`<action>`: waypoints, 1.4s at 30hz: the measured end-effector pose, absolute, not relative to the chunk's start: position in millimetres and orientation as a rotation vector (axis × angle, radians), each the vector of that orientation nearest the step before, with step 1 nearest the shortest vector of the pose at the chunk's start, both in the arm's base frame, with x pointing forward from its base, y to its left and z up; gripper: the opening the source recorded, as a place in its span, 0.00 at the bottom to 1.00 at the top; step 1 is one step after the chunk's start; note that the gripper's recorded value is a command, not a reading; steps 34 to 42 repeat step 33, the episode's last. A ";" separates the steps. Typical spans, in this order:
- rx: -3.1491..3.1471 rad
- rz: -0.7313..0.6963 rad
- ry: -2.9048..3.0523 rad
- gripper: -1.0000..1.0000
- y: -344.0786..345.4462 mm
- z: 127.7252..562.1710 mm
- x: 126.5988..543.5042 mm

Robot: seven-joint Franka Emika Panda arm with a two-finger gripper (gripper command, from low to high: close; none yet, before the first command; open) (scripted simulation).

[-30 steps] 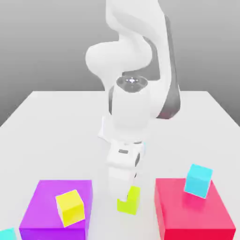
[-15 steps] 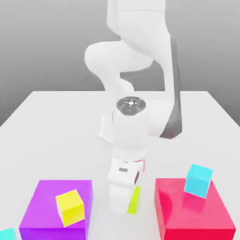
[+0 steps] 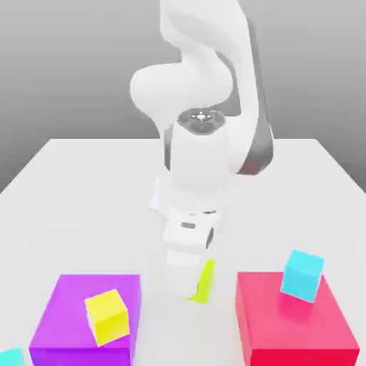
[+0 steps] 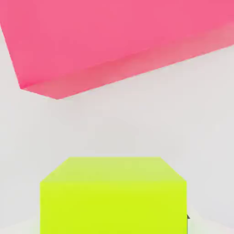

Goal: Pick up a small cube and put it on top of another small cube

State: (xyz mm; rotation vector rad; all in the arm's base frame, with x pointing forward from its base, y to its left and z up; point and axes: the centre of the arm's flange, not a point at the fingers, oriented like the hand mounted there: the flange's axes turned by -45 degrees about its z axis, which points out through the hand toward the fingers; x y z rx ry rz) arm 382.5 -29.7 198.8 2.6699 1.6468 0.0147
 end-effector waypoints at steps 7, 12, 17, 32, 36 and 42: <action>2.885 0.073 1.125 0.00 -148.3 221.6 397.0; 2.934 0.093 0.928 0.00 -201.9 244.9 432.9; 2.974 0.087 0.807 0.00 -244.0 259.5 468.4; 3.039 0.001 0.799 1.00 -265.3 198.8 533.0; 3.039 0.001 0.799 1.00 -265.3 198.8 533.0; 3.039 0.001 0.799 1.00 -265.3 198.8 533.0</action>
